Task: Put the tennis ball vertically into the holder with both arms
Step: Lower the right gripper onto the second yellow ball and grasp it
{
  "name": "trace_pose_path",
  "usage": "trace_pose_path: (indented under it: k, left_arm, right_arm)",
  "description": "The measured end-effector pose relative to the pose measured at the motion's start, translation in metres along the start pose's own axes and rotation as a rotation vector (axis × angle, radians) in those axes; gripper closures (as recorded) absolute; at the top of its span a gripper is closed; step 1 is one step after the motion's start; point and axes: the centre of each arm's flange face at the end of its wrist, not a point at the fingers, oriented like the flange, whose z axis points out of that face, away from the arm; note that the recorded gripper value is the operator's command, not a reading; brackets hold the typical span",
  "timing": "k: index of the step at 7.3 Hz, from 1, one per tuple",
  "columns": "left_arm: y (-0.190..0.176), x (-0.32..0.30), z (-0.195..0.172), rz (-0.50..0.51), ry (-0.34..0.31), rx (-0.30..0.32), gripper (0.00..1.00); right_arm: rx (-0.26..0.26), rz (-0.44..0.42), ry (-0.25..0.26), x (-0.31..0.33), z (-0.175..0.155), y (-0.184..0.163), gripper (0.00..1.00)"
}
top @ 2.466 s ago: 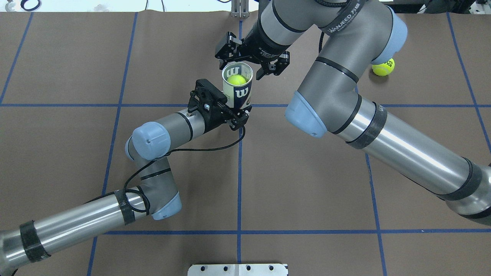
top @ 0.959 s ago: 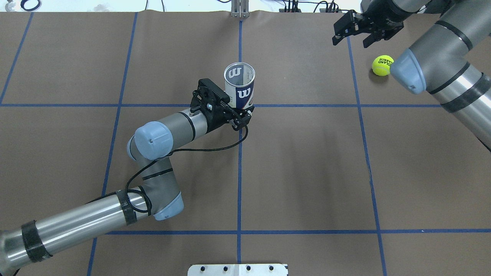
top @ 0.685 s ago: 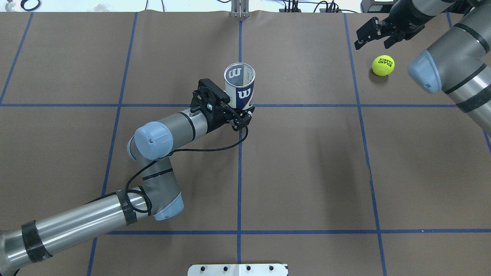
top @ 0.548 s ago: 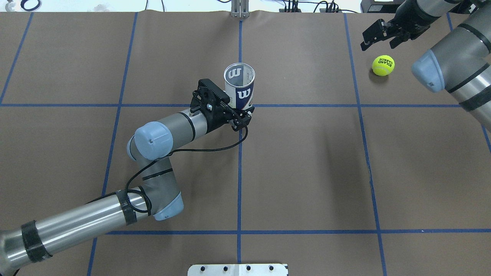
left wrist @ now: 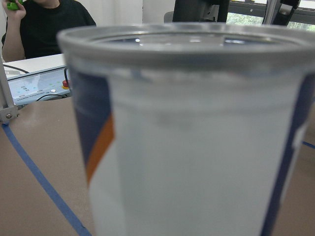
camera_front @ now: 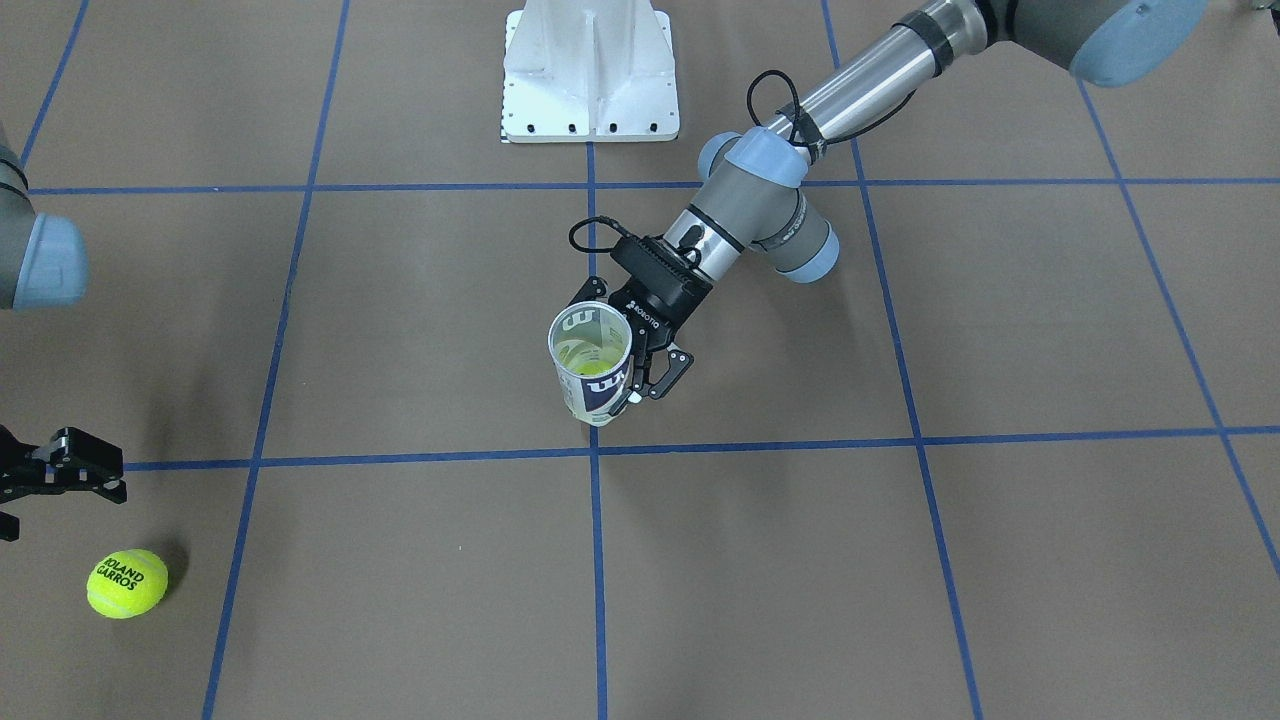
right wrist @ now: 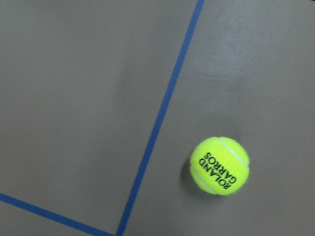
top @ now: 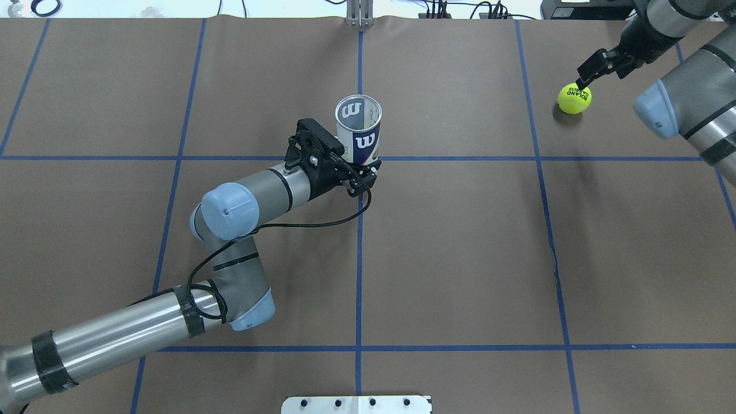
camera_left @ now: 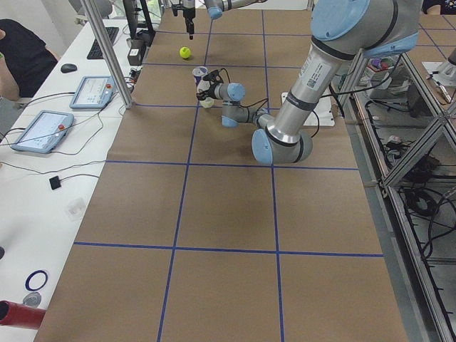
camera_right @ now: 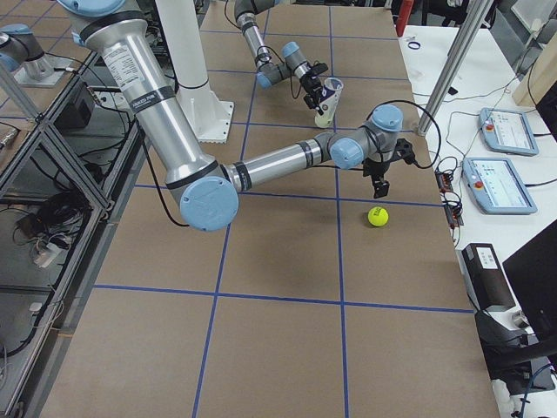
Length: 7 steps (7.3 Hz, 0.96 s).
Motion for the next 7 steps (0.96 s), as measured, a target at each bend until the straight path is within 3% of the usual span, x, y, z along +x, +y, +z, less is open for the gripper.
trace_pose_path:
  k: [3, 7]
  left_arm:
    - [0.000, 0.000, 0.000, 0.000, 0.000, 0.000, 0.16]
    - [-0.001, -0.004, 0.000, 0.001, -0.005, 0.002, 0.16]
  right_arm:
    - [0.018, -0.041, 0.073, 0.023, 0.044, -0.018, 0.01]
    - [0.028, -0.058, 0.066, -0.007, 0.081, -0.025, 0.01]
